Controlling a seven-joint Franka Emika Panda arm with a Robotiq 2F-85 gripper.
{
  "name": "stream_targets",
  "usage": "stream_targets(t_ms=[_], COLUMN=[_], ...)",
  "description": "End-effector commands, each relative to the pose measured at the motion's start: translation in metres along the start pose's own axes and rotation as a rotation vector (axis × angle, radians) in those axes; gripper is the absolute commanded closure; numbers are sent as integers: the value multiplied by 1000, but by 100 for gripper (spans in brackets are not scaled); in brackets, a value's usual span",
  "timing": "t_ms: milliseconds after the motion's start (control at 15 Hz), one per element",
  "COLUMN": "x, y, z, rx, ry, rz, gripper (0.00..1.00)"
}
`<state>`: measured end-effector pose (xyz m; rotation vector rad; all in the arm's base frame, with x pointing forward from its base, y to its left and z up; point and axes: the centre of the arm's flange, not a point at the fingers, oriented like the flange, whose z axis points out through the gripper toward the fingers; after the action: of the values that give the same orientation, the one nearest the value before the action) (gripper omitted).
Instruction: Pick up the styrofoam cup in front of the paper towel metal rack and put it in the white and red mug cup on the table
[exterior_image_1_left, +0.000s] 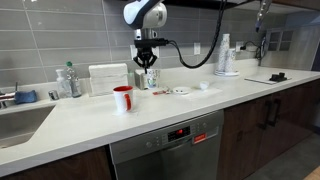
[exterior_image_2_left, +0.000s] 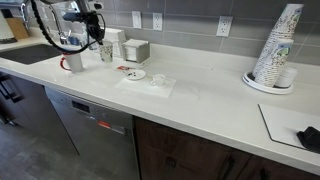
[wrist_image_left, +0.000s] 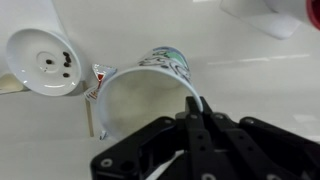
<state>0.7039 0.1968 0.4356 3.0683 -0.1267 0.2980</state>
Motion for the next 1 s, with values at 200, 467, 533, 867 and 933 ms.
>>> stream_targets(t_ms=[200, 467, 533, 867, 933], x=[-68, -104, -114, -103, -101], y=[-38, -78, -86, -99, -97], z=[-89, -120, -125, -131, -130], rx=[47, 84, 106, 115, 113], ry=[18, -28, -69, -37, -39], rz=[-52, -145, -171, -165, -161], gripper=[99, 99, 99, 96, 96])
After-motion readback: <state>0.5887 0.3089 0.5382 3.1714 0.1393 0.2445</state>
